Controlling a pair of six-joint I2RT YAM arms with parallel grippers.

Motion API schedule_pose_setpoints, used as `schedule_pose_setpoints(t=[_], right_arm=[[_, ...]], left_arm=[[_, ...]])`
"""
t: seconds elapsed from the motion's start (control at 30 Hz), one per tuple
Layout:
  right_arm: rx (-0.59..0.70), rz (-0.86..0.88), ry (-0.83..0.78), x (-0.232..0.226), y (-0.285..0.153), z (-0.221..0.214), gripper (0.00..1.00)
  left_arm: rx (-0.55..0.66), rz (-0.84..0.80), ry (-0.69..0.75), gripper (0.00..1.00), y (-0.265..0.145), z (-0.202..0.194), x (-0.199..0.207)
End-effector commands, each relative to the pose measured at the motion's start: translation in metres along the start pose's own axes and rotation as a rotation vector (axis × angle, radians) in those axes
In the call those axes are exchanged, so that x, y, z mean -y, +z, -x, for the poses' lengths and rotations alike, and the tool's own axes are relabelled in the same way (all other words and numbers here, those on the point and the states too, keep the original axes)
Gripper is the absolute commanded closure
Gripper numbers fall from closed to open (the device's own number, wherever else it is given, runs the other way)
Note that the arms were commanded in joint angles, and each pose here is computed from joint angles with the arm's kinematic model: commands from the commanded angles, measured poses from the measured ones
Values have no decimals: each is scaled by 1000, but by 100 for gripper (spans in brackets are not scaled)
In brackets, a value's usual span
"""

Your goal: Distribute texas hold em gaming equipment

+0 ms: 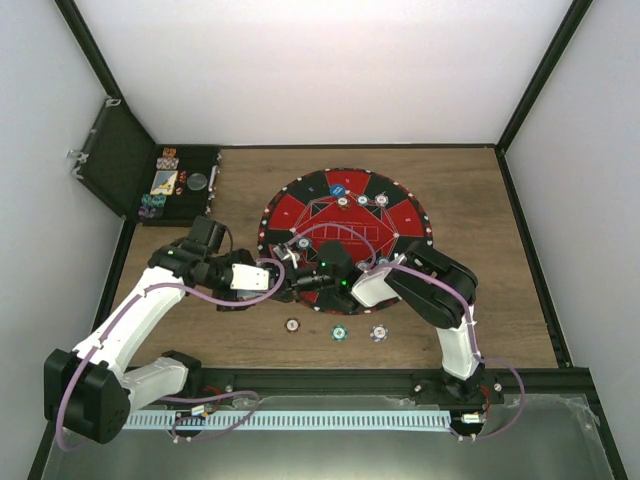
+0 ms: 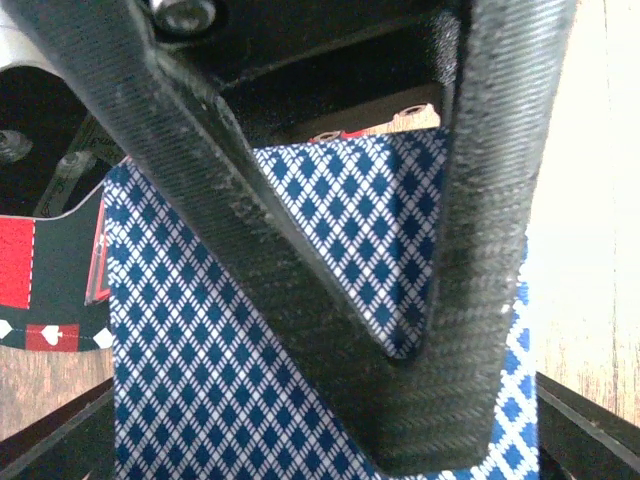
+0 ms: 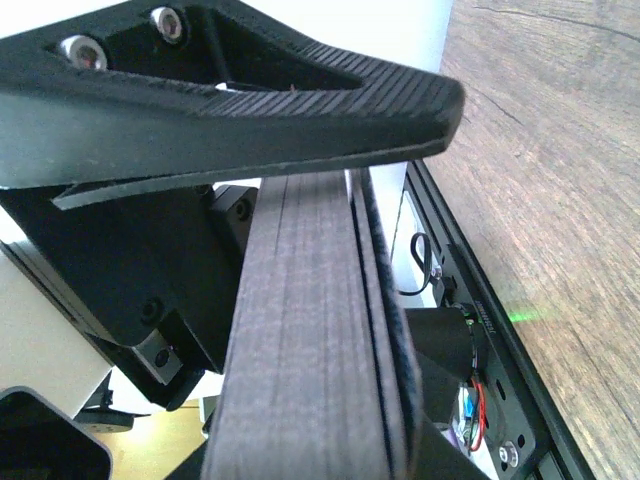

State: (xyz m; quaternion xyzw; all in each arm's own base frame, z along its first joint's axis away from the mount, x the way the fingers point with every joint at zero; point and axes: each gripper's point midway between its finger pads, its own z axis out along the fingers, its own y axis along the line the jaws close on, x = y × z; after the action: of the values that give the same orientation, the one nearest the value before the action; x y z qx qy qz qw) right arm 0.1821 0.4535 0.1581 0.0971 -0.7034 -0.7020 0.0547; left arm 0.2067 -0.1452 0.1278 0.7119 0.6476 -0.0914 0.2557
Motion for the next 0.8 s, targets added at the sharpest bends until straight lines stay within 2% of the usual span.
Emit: schedule_pose_setpoints(t=[0.0,0.2,0.3,0.37,0.43,0.5,0.77], right_arm=[[-27,47,-47,-13,4,-5,97],[-28,34,-37,-9,3,-6,97],[-27,23,-31,-6,4,-6,97],[-26,19,-29,-5,4,-6,97],[-24,10,-28,-4,5,-5,97],[-24,4,-31,-4,5,-4,97],[-23,-17,-37,-3,7,-3,97]], left_arm=[[9,-18,10,13,3,0,4],[23,-10,9,28,2,4,0],[26,-7,7,30,0,5,-1],[29,-2,9,25,-1,6,-1],[34,9,3,7,-3,7,-1],[36,2,6,1,-5,8,2],[32,-24,1,2,-9,8,7]])
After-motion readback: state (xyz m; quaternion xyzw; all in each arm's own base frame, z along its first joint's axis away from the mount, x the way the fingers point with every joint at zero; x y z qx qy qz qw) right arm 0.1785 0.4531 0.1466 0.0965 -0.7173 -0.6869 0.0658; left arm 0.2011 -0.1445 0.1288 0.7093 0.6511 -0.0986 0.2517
